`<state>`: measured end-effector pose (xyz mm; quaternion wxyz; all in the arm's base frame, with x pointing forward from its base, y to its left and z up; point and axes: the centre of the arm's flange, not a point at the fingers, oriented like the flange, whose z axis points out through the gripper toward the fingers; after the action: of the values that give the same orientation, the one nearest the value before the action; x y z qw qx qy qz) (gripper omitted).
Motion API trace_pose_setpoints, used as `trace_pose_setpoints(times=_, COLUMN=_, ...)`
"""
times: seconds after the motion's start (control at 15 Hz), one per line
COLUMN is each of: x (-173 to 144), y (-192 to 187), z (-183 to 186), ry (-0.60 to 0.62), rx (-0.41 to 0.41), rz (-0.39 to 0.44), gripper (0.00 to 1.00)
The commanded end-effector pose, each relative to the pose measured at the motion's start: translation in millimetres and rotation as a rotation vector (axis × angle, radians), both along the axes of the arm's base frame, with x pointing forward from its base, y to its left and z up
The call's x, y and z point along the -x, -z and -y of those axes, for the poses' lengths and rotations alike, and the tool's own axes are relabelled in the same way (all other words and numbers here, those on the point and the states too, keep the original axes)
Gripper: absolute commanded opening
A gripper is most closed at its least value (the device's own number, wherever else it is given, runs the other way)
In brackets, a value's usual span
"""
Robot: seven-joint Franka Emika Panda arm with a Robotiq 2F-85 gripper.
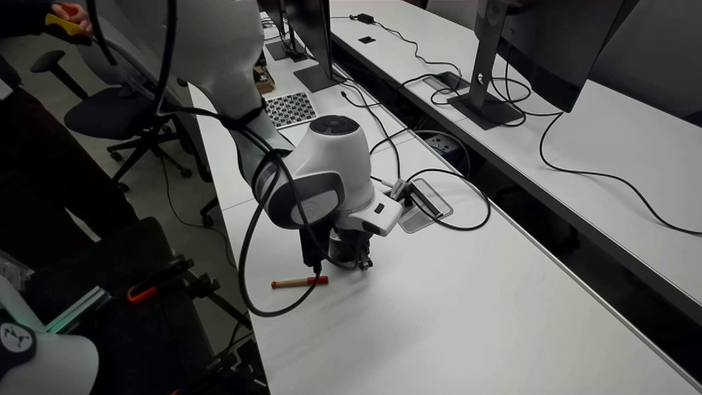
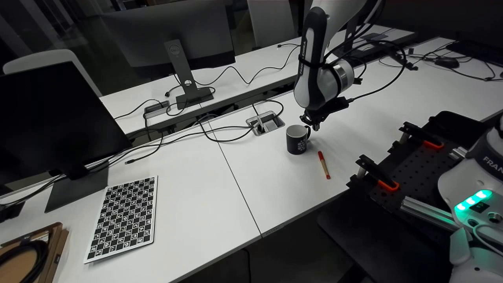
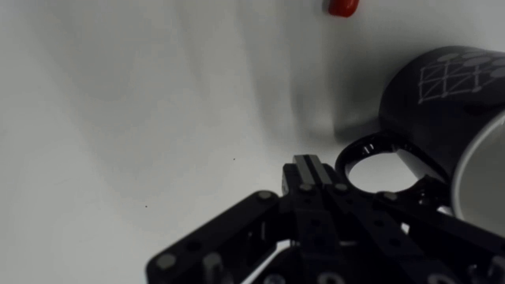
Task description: Rotate the black cup counterclockwise so that the handle is on the right side
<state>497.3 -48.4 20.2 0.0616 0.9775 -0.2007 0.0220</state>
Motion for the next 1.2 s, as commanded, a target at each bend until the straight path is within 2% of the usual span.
trace_pose_setpoints(times=0.0, x=-4, y=9, z=22, ry=0.02, rx=-0.049, rz=0.018, gripper=0.0)
trace_pose_setpoints(times=0.53, x=0, y=21, z=32, ry=0.068, rx=-0.177, rz=0.013, gripper=0.0)
trace_pose_setpoints(times=1.13, x=-4, y=15, z=41, ry=0.088, rx=-0.219, rz=0.03, gripper=0.0)
